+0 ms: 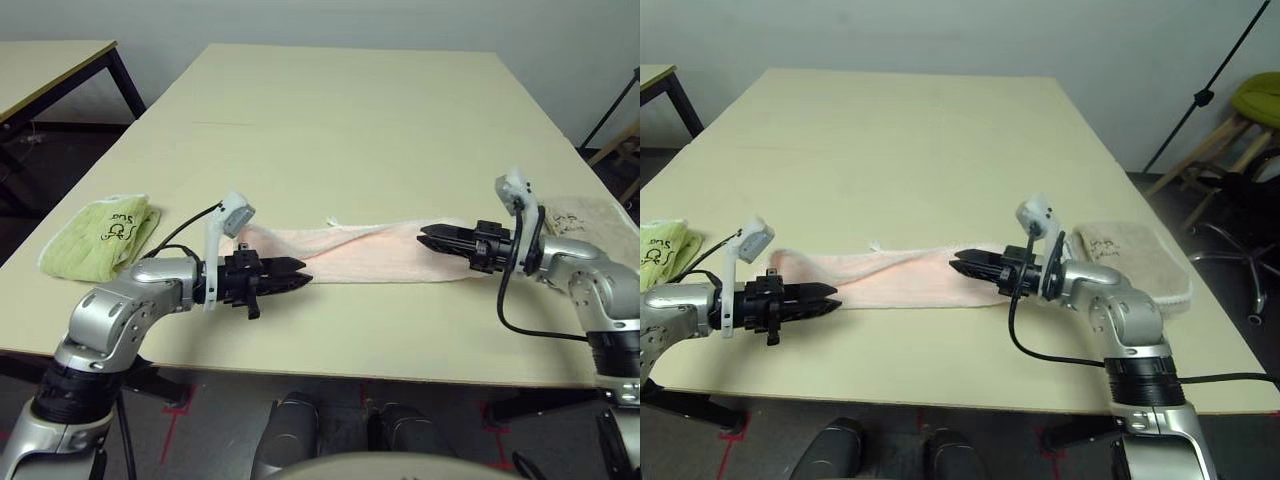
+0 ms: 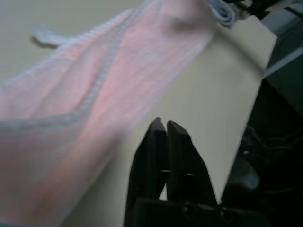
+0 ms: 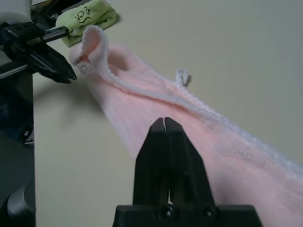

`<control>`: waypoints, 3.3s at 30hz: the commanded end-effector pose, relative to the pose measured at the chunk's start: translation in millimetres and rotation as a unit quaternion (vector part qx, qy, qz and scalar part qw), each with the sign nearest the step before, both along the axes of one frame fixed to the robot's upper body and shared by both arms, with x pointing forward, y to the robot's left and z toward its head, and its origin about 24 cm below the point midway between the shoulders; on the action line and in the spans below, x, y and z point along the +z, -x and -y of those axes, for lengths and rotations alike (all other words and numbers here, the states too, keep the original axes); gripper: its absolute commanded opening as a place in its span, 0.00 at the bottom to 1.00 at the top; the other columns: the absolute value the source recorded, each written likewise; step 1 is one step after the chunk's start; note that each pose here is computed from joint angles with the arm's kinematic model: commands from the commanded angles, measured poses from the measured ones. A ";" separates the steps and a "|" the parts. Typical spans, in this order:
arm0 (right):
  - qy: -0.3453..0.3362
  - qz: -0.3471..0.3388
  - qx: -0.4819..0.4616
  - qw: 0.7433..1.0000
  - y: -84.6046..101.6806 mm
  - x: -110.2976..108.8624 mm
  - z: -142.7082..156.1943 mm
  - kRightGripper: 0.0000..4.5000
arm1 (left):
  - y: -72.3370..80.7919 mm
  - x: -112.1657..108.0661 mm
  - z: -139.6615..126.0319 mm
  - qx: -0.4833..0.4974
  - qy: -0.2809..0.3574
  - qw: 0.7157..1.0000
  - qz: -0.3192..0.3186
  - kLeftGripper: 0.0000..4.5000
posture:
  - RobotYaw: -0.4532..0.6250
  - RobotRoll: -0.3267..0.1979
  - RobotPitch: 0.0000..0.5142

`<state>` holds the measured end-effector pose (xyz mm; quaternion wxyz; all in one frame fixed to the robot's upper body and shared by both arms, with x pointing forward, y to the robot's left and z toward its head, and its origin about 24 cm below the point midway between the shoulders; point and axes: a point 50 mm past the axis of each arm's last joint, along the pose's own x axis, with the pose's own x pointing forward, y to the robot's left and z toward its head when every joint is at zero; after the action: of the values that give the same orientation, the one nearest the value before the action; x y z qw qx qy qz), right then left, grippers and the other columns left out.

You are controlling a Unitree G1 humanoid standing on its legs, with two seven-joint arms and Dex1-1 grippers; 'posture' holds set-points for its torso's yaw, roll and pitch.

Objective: Fold the towel and set it aside.

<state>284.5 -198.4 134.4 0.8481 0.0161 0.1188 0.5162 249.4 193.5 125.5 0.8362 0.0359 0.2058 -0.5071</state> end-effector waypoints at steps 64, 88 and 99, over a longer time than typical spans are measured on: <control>-0.083 -0.381 -0.264 0.882 76.6 -8.2 86.7 1.00 | -2.8 48.3 -79.0 -0.045 -0.006 0.987 0.154 1.00 | 0.55 0.62 0.25; -0.130 -0.384 -0.378 0.832 38.3 -53.0 12.4 0.77 | 7.2 49.1 -69.8 -0.054 0.028 0.991 0.121 1.00 | 0.57 0.62 0.19; -0.094 -0.245 -0.417 0.870 28.5 -39.6 9.7 0.01 | 2.2 47.0 -70.5 -0.051 0.029 0.991 0.124 1.00 | 0.56 0.62 0.17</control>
<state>254.2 -207.3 91.6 0.9110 0.2858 0.2774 0.1065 245.7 265.3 175.1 0.8314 0.0831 0.0817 -0.5434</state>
